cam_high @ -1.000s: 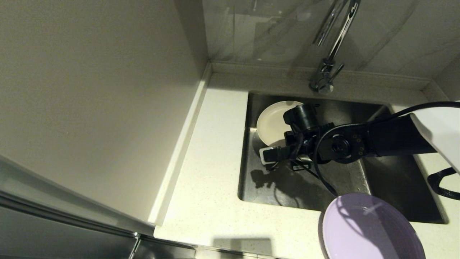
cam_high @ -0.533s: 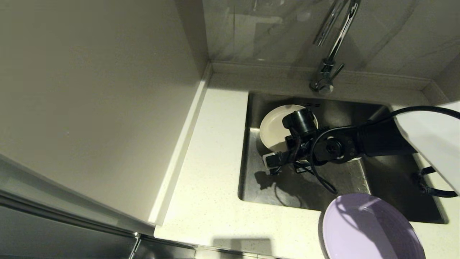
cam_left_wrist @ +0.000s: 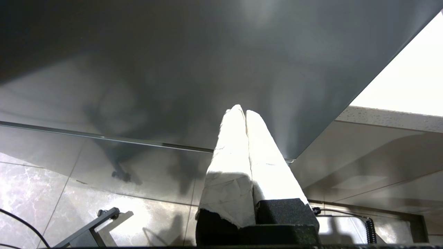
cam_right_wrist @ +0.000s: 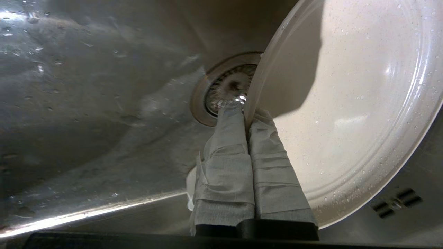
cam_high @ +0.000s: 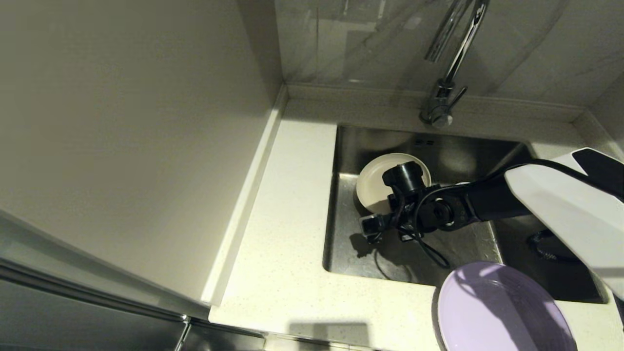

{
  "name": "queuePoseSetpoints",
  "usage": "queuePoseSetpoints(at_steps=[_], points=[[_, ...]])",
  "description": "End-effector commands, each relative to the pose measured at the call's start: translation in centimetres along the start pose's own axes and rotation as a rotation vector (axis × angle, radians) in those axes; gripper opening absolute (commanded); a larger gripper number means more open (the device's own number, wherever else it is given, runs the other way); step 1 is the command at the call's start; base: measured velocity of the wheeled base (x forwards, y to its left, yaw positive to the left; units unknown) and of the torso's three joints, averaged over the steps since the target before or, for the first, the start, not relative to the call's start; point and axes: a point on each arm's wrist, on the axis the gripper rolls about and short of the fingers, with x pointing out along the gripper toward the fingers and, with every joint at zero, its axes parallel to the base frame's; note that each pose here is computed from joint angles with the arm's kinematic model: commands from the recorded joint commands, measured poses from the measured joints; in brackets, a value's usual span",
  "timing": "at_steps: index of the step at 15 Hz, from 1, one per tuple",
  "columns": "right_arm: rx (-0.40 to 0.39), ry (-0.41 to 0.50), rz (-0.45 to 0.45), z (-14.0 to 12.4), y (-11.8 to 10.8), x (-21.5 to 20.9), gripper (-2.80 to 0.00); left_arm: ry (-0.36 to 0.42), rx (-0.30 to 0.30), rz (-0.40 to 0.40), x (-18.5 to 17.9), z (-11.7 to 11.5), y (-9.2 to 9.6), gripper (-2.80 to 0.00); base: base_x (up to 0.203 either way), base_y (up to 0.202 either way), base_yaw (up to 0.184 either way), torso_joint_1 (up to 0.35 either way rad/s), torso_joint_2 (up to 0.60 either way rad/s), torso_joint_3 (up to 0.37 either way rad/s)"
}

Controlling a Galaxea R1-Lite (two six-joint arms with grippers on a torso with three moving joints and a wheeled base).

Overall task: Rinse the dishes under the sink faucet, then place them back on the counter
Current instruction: Put a plate into the sink

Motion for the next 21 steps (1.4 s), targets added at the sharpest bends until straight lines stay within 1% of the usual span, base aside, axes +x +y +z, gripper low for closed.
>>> queuePoseSetpoints(at_steps=[1, 4, 5, 11, 14, 18, 19, 21], points=[[-0.013, 0.006, 0.014, 0.2, 0.5, 0.8, -2.8, -0.004, -0.001, 0.0, 0.0, 0.0, 0.0, -2.8, 0.0, 0.0, 0.0, 0.0, 0.0, 0.0], [-0.02, 0.006, 0.022, 0.1, 0.7, 0.9, -2.8, -0.004, -0.001, 0.0, 0.0, 0.0, 0.0, -2.8, 0.0, 0.0, 0.0, 0.0, 0.0, 0.0], [-0.016, 0.002, 0.017, 0.2, 0.7, 0.9, 0.0, -0.004, -0.001, 0.0, 0.0, 0.0, 0.0, -2.8, 0.0, 0.0, 0.0, 0.0, 0.0, 0.0], [0.032, -0.009, -0.068, 0.1, -0.6, 0.4, 0.0, -0.004, 0.001, 0.0, 0.0, 0.0, 0.0, -2.8, 0.0, 0.0, 0.0, 0.0, 0.0, 0.0], [0.061, -0.014, -0.126, -0.6, -2.2, -1.4, 0.0, -0.004, -0.001, 0.0, 0.0, 0.0, 0.0, -2.8, 0.0, 0.0, 0.0, 0.0, 0.0, 0.0], [0.135, -0.028, -0.256, -3.1, -5.6, -7.3, 0.0, -0.004, -0.001, 0.0, 0.0, 0.0, 0.0, -2.8, 0.0, 0.0, 0.0, 0.0, 0.0, 0.0], [0.163, -0.036, -0.286, -3.9, -6.1, -9.1, 0.0, -0.004, -0.001, 0.0, 0.0, 0.0, 0.0, -2.8, 0.0, 0.0, 0.0, 0.0, 0.0, 0.0], [0.227, -0.049, -0.323, -5.7, -6.4, -12.6, 0.0, -0.004, -0.001, 0.0, 0.0, 0.0, 0.0, -2.8, 0.0, 0.0, 0.0, 0.0, 0.0, 0.0]])
